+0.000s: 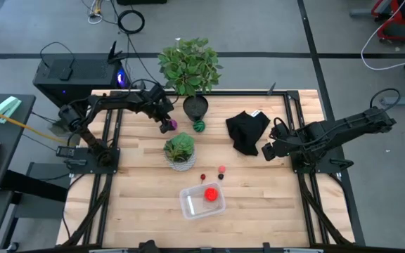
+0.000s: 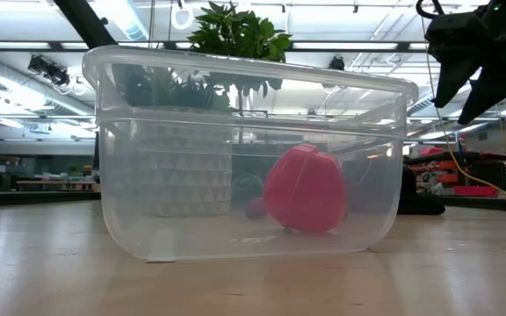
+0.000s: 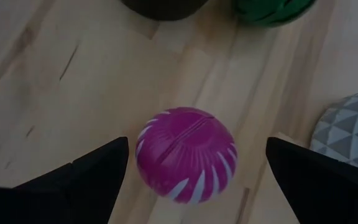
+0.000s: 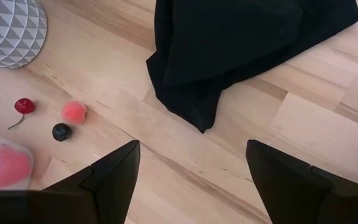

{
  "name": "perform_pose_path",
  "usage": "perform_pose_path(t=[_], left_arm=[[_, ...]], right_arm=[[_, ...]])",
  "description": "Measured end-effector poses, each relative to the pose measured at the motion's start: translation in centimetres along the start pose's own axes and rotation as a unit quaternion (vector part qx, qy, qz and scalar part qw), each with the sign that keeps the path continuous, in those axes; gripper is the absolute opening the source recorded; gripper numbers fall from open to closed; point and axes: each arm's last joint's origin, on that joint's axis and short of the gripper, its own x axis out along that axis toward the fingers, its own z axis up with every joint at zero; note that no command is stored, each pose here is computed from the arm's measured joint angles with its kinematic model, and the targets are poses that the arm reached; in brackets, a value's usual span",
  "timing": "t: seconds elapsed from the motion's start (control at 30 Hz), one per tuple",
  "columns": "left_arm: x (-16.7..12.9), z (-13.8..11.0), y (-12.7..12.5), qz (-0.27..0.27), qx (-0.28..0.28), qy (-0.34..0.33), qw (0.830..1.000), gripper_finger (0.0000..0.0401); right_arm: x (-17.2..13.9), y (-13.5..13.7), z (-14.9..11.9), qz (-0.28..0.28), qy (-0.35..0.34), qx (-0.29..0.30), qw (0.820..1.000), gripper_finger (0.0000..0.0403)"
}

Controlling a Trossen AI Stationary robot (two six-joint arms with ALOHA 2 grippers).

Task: Pick and placing Produce into tupperware
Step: Put the onion into the transparent bin

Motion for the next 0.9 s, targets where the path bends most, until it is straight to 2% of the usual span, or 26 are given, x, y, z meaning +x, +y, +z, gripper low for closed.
perform_pose_path(t=[0.23, 0.57, 0.9], left_arm=[[1.0, -0.3, -0.2, 0.000, 0.002, 0.017, 1.000, 0.0389], [1.5, 0.4, -1.3, 0.008, 0.035, 0.000, 0.999, 0.0388], [1.6, 0.4, -1.6, 0.024, 0.046, 0.006, 0.999, 0.0342]], right_arm=[[0.0, 0.0, 0.0, 0.001, 0.001, 0.001, 1.000, 0.0299], [0.0, 0.0, 0.0, 0.001, 0.001, 0.001, 1.000, 0.0299], [0.0, 0.0, 0.0, 0.001, 0.001, 0.002, 1.000, 0.0299]])
